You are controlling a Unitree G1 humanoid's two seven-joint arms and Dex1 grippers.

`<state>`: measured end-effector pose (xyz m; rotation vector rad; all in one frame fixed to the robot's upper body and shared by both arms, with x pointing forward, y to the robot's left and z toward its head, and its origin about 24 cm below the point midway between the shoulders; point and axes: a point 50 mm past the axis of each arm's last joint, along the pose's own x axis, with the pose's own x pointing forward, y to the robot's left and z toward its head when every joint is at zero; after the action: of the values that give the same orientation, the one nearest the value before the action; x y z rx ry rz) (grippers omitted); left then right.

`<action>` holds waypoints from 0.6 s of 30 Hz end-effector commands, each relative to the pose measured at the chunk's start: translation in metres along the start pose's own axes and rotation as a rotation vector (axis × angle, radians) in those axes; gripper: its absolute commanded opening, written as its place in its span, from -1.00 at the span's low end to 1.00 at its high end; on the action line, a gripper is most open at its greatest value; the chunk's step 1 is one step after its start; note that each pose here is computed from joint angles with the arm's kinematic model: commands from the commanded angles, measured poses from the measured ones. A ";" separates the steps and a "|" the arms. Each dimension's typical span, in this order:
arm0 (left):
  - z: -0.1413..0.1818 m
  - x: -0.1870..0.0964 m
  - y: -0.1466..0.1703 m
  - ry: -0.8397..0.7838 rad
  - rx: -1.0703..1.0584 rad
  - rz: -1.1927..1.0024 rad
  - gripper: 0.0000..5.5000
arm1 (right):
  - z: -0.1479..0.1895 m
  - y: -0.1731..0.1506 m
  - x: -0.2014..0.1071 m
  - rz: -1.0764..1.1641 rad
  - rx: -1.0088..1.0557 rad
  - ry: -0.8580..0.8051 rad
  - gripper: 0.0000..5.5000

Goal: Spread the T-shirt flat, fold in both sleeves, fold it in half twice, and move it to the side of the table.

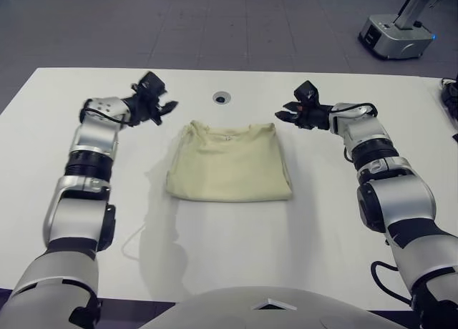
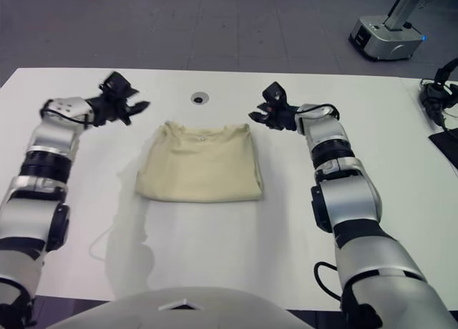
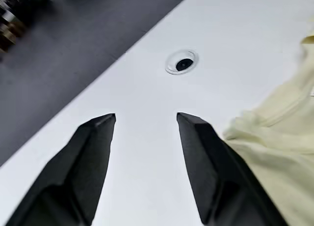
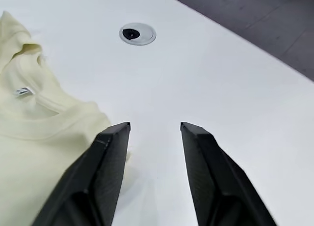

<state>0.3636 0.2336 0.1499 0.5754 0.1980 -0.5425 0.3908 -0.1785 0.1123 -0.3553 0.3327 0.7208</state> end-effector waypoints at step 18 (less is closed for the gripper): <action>-0.022 -0.054 -0.104 0.268 0.490 -0.314 0.96 | -0.023 0.029 0.014 0.151 -0.793 0.207 0.96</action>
<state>0.2584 0.1960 0.1063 1.0882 0.4055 -0.8292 0.3810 -0.1534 0.0884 -1.1090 0.2066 0.9110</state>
